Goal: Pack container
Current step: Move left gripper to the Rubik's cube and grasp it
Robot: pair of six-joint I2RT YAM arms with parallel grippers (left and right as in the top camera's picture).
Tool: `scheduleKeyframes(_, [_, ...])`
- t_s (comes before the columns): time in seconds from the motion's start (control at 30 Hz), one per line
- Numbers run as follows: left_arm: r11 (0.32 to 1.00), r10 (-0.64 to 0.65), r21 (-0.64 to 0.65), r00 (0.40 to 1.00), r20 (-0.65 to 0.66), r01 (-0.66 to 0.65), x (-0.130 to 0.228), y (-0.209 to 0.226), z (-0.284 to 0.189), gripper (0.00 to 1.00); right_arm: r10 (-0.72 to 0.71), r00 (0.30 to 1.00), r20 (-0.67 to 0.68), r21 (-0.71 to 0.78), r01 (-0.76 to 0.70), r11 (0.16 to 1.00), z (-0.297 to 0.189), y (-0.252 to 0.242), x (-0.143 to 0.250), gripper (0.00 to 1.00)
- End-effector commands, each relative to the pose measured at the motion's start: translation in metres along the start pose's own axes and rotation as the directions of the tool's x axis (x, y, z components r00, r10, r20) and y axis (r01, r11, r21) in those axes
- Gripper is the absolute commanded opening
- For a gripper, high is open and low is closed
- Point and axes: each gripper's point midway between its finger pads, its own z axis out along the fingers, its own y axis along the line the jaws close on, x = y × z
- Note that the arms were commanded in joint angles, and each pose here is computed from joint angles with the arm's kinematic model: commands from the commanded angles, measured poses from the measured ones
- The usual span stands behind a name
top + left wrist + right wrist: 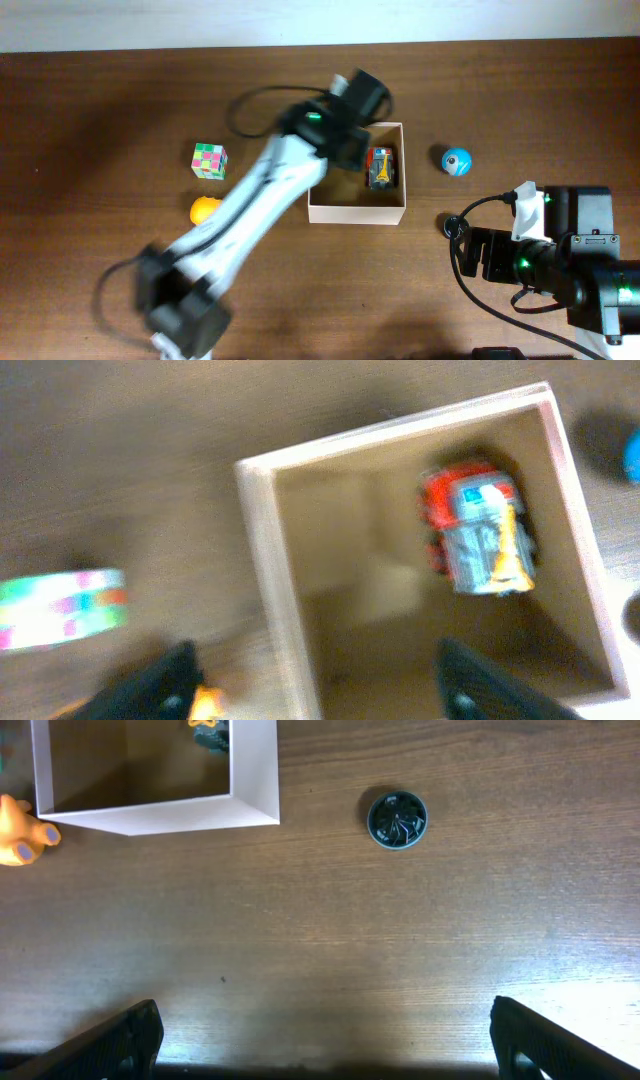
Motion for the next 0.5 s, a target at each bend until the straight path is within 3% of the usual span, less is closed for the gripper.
scheduleKeyframes(0.0, [0.99, -0.08, -0.103, 0.991, 0.107, 0.091, -0.014, 0.062, -0.054, 0.98, -0.008, 1.0, 0.006, 0.011, 0.008, 1.0, -0.001, -0.002, 0.0, 0.99])
scheduleKeyframes(0.23, [0.949, -0.217, -0.251, 0.973, -0.075, 0.192, 0.027, 0.155, -0.037, 0.99, -0.006, 1.0, -0.002, 0.012, 0.006, 1.0, -0.001, -0.003, 0.002, 0.99])
scheduleKeyframes(0.47, [0.97, -0.207, -0.179, 0.948, -0.242, 0.166, 0.047, 0.198, 0.033, 1.0, -0.009, 1.0, -0.003, 0.012, 0.01, 1.0, -0.001, -0.003, 0.002, 0.99])
